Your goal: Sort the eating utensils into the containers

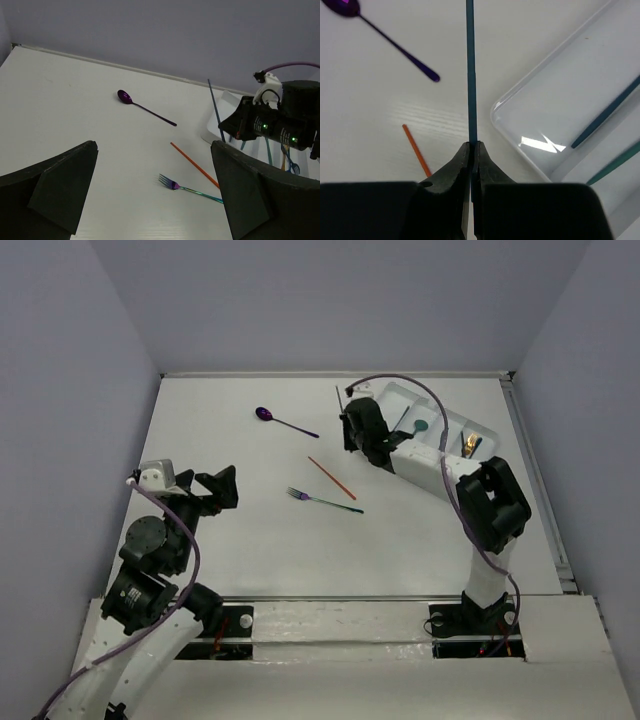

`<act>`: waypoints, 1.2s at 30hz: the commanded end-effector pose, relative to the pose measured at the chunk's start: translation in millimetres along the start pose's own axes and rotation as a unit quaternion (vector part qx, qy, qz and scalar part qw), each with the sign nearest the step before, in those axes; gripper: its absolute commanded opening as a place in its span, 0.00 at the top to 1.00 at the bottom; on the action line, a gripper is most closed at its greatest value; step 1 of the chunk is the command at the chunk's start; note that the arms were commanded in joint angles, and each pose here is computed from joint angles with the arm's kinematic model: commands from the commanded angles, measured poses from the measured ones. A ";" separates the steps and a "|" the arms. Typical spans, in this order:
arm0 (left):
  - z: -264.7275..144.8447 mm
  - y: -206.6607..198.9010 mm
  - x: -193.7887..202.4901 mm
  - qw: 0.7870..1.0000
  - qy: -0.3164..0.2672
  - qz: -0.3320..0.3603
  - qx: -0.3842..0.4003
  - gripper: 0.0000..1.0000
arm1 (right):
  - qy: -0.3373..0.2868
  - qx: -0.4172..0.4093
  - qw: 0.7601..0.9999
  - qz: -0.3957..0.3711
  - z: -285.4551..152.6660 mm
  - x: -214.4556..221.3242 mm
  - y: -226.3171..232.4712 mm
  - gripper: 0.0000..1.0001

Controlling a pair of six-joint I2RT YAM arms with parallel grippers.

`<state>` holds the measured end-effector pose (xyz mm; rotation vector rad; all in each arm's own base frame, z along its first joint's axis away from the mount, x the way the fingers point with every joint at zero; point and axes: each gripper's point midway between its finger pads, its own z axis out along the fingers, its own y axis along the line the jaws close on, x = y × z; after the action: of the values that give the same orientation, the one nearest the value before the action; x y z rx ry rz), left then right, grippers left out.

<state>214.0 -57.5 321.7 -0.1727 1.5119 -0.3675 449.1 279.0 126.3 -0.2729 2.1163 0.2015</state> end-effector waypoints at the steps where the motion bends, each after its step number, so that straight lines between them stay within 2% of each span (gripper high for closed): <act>1: 10.7 0.2 3.2 1.000 0.004 0.010 -0.010 0.01 | -0.120 0.091 0.977 0.152 0.4 -66.4 -49.2 1.00; 10: 15.7 0.4 9.5 1.000 0.015 0.017 -0.014 0.01 | -0.162 0.196 0.930 0.264 19.4 -59.4 -113.4 1.00; 16: 17.1 0.4 12.1 1.000 0.019 0.019 -0.015 0.01 | -0.139 0.202 0.919 0.309 48.5 -46.6 -122.7 1.00; 21: 17.3 0.9 12.7 0.999 0.020 0.021 -0.016 0.01 | -0.138 0.207 0.911 0.328 51.7 -44.0 -127.3 0.99; 22: 17.3 1.0 12.3 0.999 0.019 0.021 -0.016 0.01 | -0.136 0.205 0.912 0.328 52.2 -42.4 -126.5 0.95; 23: 17.7 0.8 12.3 0.999 0.019 0.021 -0.017 0.01 | -0.132 0.206 0.912 0.328 52.4 -39.6 -126.5 0.84; 25: 17.6 0.7 12.7 0.999 0.020 0.021 -0.016 0.01 | -0.129 0.199 0.916 0.323 52.0 -39.6 -124.1 0.76; 27: 17.6 0.5 12.8 0.999 0.020 0.022 -0.015 0.01 | -0.129 0.192 0.924 0.306 50.6 -42.7 -126.7 0.57; 28: 17.7 0.4 12.5 0.999 0.020 0.021 -0.015 0.01 | -0.126 0.184 0.927 0.300 49.0 -44.2 -124.3 0.51; 35: 17.7 -1.5 12.3 1.000 0.020 0.020 -0.010 0.01 | -0.132 0.108 0.958 0.231 18.2 -67.5 -105.1 0.50; 36: 17.8 -1.6 13.1 1.000 0.021 0.020 -0.010 0.01 | -0.121 0.088 0.970 0.194 15.2 -63.1 -94.3 0.52</act>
<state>227.5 -64.1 306.2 -0.1526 1.5828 -0.3251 525.3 181.1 101.8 0.4845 1.9991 0.1533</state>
